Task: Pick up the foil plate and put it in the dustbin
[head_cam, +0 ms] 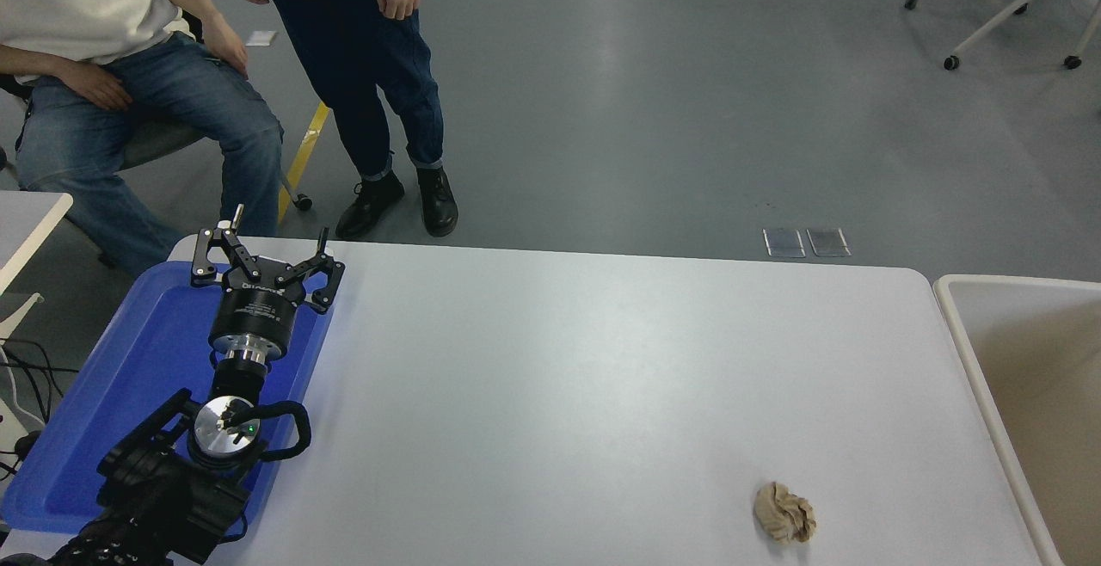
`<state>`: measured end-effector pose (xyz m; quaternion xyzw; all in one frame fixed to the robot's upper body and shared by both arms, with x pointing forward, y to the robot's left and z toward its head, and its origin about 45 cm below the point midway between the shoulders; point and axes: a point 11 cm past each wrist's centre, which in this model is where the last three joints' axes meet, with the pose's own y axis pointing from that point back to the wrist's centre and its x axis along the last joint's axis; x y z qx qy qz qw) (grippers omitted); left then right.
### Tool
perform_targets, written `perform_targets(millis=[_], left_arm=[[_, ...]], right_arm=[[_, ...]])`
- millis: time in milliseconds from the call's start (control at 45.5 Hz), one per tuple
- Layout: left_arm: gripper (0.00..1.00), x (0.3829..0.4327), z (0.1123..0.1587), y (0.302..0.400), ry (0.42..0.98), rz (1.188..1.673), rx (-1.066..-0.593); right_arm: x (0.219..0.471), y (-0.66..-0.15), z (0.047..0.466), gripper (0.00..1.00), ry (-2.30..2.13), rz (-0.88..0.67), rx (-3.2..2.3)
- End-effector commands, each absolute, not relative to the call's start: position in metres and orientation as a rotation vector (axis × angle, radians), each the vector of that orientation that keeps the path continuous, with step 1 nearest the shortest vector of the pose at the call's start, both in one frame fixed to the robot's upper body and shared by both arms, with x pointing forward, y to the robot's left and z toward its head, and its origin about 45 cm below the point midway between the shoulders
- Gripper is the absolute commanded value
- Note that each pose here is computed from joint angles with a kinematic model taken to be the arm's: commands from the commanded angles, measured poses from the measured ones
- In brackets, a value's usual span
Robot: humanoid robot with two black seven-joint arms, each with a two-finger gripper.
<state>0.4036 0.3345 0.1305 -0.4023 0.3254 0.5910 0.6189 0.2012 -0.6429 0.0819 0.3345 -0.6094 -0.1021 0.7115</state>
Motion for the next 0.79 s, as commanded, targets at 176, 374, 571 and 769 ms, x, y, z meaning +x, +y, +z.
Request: perform_targets(millis=[176, 374, 571, 769], left_arm=[[1.00, 0.4035, 0.1303, 0.3345, 0.749, 1.360, -0.925], [1.00, 0.4035, 0.1306, 0.3353, 0.748, 1.361, -0.925], [1.00, 0.4035, 0.1303, 0.3344, 0.748, 1.360, -0.924], [1.00, 0.4035, 0.1303, 0.3345, 0.749, 1.360, -0.925]], right_arm=[[0.2016, -0.6238, 0.0614, 0.00, -1.376, -0.220, 0.739], [0.1959, -0.6229, 0.0574, 0.00, -1.353, -0.225, 0.742], [0.1947, -0.6286, 0.0624, 0.73, -1.350, -0.209, 0.725], [0.1983, -0.6294, 0.0652, 0.80, -1.368, -0.209, 0.724]])
